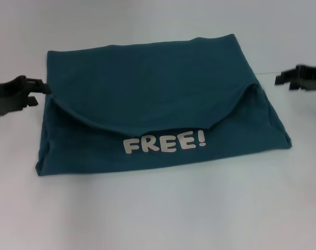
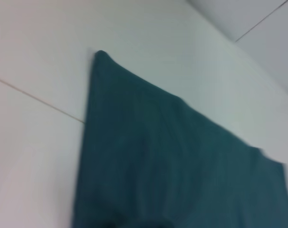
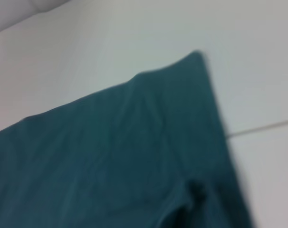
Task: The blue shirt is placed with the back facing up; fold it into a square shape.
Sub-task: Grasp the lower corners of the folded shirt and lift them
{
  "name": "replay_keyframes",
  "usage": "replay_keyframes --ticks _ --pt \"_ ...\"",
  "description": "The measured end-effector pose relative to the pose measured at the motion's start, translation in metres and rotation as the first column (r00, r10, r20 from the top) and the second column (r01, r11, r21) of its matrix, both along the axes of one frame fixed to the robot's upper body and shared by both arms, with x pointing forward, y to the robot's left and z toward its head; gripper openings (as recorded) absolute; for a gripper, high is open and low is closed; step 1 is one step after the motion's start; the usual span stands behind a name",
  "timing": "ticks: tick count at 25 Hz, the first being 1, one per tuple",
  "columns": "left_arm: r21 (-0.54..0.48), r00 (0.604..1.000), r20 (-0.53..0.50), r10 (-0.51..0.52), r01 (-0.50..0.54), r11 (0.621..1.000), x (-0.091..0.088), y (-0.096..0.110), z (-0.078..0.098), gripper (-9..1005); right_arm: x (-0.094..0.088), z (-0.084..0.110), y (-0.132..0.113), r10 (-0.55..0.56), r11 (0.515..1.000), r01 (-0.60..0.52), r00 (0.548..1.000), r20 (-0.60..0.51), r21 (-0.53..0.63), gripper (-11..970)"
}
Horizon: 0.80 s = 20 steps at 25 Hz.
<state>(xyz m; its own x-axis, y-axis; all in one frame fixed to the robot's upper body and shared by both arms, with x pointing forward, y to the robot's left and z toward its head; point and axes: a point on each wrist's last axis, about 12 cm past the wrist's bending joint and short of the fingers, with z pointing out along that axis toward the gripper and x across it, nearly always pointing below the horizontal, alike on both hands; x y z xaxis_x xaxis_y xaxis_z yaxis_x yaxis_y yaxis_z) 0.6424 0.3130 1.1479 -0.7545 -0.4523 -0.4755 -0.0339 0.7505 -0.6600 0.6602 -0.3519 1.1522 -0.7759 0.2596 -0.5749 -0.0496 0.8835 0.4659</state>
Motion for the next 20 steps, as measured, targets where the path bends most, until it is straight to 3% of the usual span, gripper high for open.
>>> replay_keyframes --ticks 3,7,9,15,20 --pt "-0.112 1.0 -0.003 -0.01 0.01 0.994 -0.019 0.008 -0.007 487 -0.025 -0.01 -0.003 0.065 0.989 -0.065 0.998 0.006 0.136 487" --pt "-0.209 0.999 -0.012 -0.034 0.031 0.977 -0.042 0.017 -0.021 482 -0.064 -0.025 -0.005 0.131 0.921 -0.156 0.987 0.093 0.358 478" --pt "-0.224 0.998 -0.013 -0.068 0.063 0.972 -0.051 0.017 -0.029 480 -0.081 -0.03 -0.006 0.161 0.887 -0.204 0.977 0.138 0.415 474" --pt "-0.218 0.997 -0.024 -0.076 0.069 0.974 -0.067 0.022 -0.05 536 -0.109 -0.043 -0.011 0.219 0.855 -0.254 0.967 0.129 0.452 574" --pt "-0.231 0.999 -0.016 -0.048 0.043 0.972 -0.066 0.023 -0.055 733 -0.111 -0.047 -0.01 0.235 0.863 -0.271 0.962 0.136 0.427 703"
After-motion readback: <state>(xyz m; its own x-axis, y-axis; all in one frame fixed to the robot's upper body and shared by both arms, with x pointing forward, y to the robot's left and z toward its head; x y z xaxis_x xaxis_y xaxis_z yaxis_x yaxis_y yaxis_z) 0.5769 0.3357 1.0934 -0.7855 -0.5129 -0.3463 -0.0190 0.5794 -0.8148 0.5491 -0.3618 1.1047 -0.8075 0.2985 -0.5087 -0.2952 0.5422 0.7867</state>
